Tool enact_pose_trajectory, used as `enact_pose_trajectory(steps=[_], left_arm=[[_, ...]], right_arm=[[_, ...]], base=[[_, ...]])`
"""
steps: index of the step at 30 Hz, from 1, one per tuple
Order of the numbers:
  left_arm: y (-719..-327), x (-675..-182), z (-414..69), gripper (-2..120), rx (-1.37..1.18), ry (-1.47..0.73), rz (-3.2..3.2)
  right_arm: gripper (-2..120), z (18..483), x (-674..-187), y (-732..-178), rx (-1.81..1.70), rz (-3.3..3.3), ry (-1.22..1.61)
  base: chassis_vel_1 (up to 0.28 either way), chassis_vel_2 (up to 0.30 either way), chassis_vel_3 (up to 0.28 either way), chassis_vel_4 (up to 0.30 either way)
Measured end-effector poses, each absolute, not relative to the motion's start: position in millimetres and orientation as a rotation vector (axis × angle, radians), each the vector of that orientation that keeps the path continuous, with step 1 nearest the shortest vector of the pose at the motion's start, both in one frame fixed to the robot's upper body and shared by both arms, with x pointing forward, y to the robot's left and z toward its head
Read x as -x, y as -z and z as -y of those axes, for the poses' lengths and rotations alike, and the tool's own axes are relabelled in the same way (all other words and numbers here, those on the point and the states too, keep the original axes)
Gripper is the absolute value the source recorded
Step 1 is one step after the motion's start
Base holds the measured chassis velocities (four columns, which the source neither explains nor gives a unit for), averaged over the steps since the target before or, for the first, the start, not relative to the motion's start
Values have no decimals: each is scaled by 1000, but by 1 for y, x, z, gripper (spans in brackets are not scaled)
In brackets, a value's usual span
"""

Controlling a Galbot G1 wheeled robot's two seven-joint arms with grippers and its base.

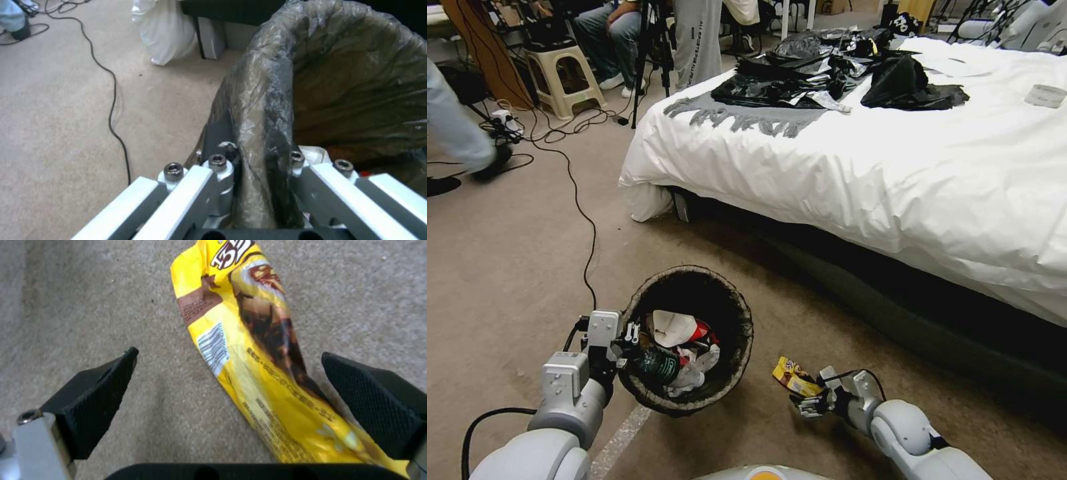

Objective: Pick up the trash bin, then pick up the garbage from the floor and place it into the trash bin.

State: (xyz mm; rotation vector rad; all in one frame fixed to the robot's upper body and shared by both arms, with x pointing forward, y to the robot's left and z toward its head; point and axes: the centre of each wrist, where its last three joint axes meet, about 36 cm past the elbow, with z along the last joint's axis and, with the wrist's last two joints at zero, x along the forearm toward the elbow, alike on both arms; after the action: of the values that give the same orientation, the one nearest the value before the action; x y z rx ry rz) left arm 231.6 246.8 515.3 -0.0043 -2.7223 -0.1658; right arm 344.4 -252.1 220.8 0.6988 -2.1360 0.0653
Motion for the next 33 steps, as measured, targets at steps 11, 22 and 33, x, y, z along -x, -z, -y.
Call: enact_pose_trajectory(steps=[11,22,33], left_arm=[[-516,-232,-246,5,10,160,2726],[-516,-232,-246,5,9,161,2727],[-516,-232,-246,5,8,161,2728]], right_arm=[[100,248,-365,-208,-672,2165,-106],[73,249,-364,-200,-668,2169,-96],[26,246,-362,-195,-671,2188,-98]], base=[[0,0,0,0],[0,0,0,0],[0,0,0,0]])
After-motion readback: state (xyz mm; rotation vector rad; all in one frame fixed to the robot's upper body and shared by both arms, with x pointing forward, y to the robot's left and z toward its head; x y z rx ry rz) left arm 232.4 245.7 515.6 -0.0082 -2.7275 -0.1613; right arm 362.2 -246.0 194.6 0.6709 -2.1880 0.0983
